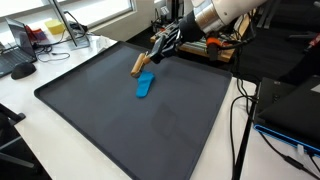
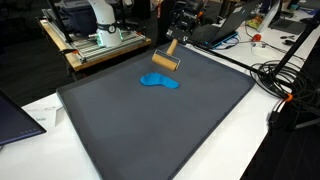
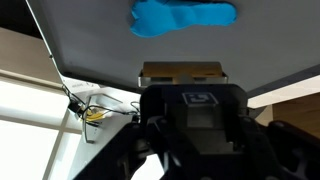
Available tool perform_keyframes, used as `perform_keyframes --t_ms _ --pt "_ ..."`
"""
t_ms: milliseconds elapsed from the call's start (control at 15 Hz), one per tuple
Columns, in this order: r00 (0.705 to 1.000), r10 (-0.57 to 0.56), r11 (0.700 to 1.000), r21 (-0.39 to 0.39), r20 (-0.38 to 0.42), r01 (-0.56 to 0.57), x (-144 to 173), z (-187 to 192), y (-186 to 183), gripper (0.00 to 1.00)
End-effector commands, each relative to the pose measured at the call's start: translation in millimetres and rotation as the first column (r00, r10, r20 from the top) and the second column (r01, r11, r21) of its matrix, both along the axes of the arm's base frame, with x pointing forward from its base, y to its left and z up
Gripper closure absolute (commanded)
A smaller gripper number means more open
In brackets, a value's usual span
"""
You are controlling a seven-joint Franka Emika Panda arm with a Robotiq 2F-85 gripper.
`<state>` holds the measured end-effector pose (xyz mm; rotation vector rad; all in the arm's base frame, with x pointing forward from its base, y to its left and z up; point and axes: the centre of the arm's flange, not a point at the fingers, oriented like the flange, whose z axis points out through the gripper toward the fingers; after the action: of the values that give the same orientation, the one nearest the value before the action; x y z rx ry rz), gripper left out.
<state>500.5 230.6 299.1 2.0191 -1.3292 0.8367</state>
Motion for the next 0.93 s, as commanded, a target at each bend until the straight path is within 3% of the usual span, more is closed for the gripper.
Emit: perform_keyframes --t_ms 0,400,867 --pt "0.998 0.036 0.996 0.081 -0.049 -0.032 -8.5 37.7 -38.3 0.78" --pt "0.981 0.148 0.972 0.199 -0.126 -0.121 -2.5 74.1 -93.4 0.78" --pt "0.916 0.329 0.912 0.329 -0.228 -0.246 7.0 117.6 -157.8 0.78"
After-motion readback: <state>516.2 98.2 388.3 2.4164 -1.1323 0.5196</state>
